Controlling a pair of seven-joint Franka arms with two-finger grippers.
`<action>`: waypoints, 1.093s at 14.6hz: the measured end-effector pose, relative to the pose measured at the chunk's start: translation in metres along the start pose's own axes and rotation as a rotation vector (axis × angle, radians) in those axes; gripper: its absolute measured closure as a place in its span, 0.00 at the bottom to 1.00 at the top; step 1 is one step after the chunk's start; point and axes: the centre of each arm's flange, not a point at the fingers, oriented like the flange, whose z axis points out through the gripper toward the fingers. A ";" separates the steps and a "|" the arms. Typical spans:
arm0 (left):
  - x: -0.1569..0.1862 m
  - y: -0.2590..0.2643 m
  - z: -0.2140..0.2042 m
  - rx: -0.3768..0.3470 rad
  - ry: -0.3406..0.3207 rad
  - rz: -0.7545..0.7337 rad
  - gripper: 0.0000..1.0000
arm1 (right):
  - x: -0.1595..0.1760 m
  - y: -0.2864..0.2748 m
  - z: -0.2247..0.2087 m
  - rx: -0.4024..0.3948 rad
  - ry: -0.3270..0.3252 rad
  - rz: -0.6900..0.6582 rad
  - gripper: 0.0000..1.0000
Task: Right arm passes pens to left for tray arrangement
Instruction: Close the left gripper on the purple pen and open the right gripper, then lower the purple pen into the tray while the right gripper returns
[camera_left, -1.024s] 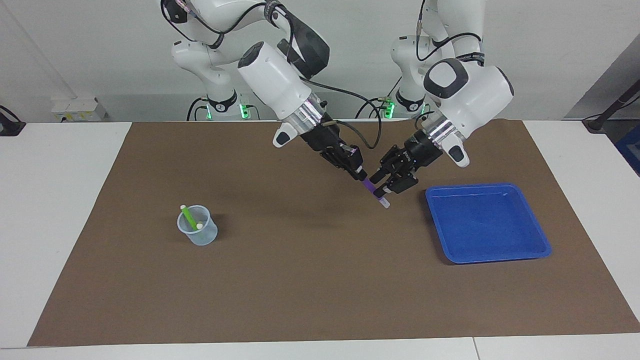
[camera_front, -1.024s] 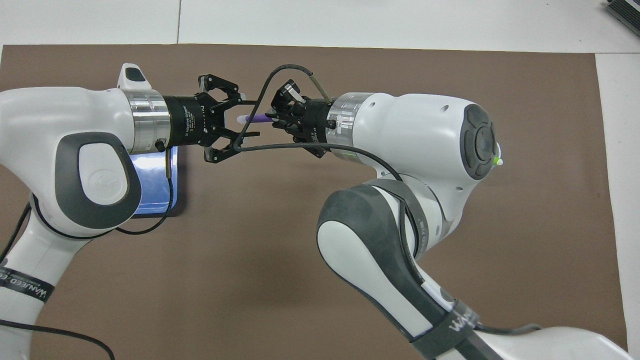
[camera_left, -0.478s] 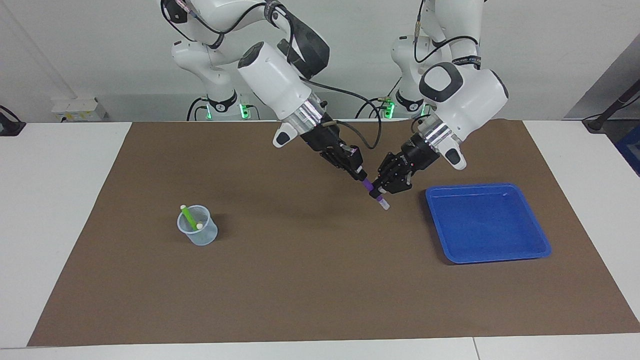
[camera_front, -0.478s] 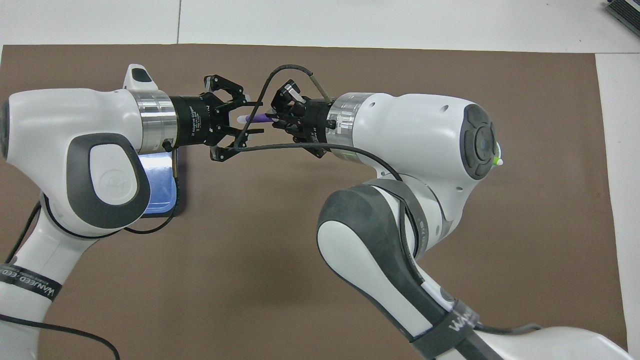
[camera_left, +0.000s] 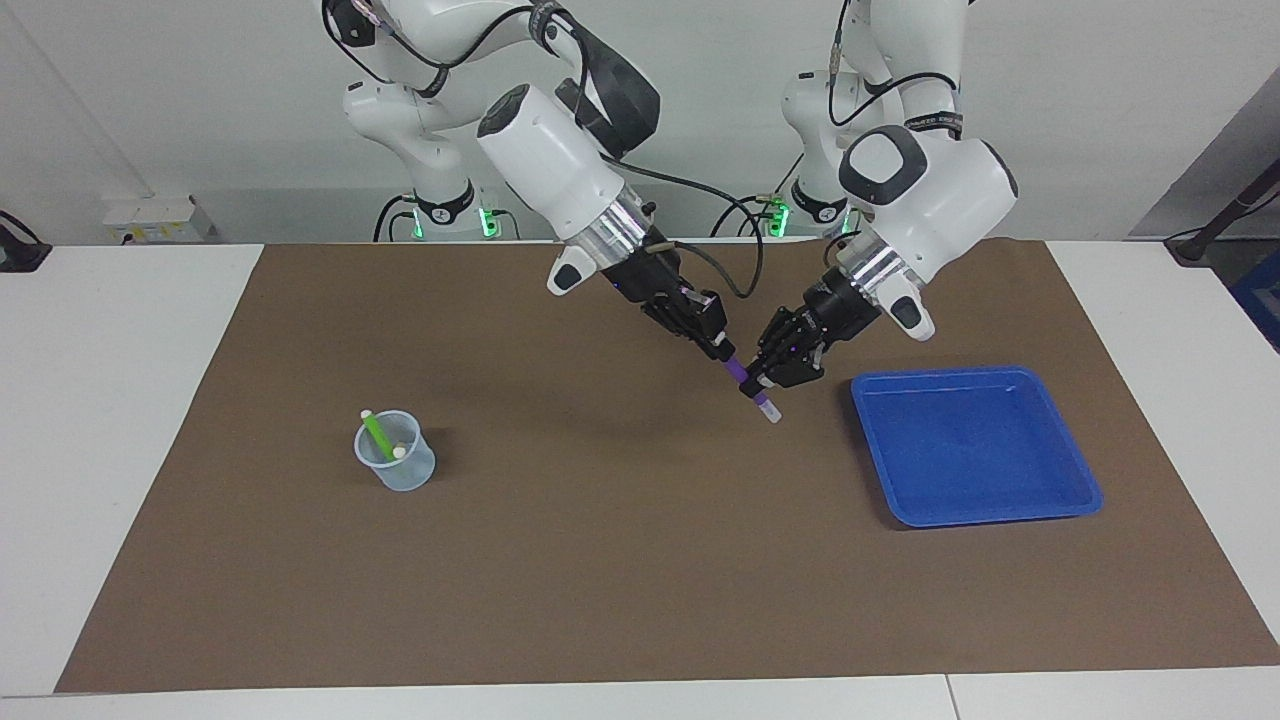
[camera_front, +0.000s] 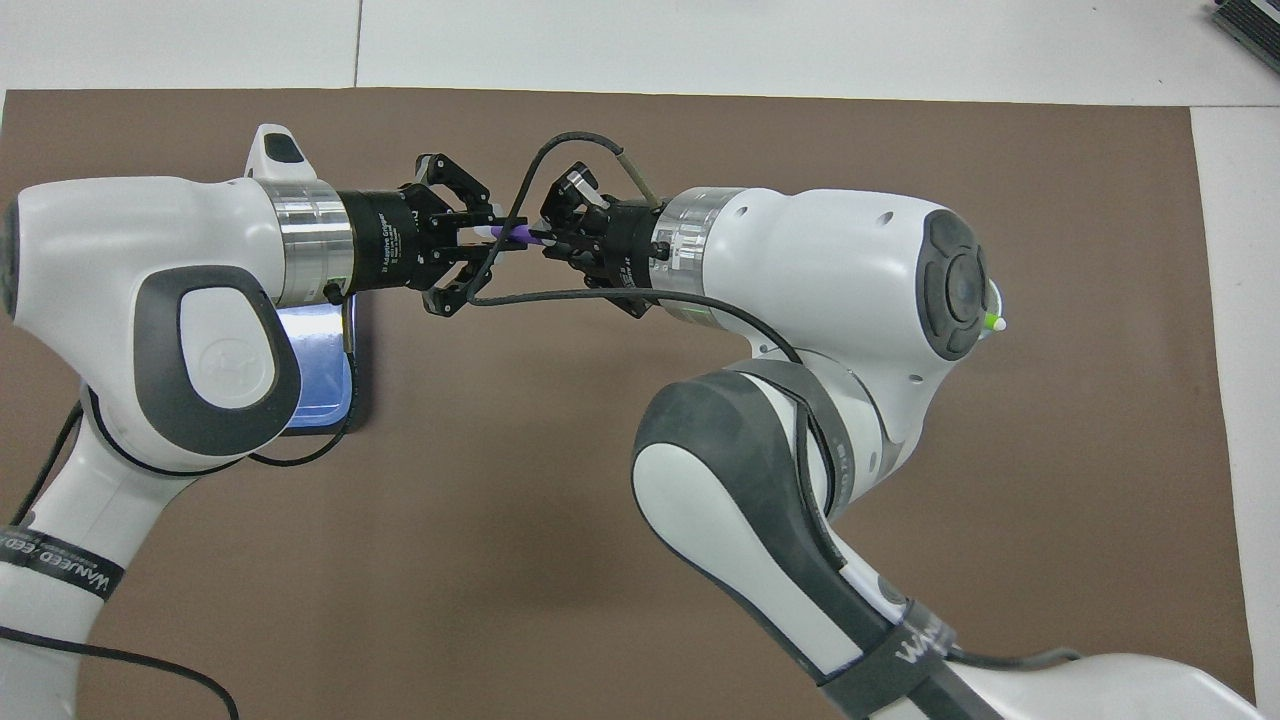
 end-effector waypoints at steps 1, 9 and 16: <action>0.000 0.000 0.000 0.000 0.000 0.000 0.83 | 0.000 0.000 0.000 0.000 0.000 0.000 0.81; 0.045 -0.001 -0.026 0.091 0.001 0.152 0.83 | 0.023 0.003 -0.010 -0.024 0.012 -0.001 0.01; 0.090 -0.009 -0.054 0.315 0.161 0.649 0.83 | 0.101 0.029 -0.115 -0.224 -0.036 -0.231 0.00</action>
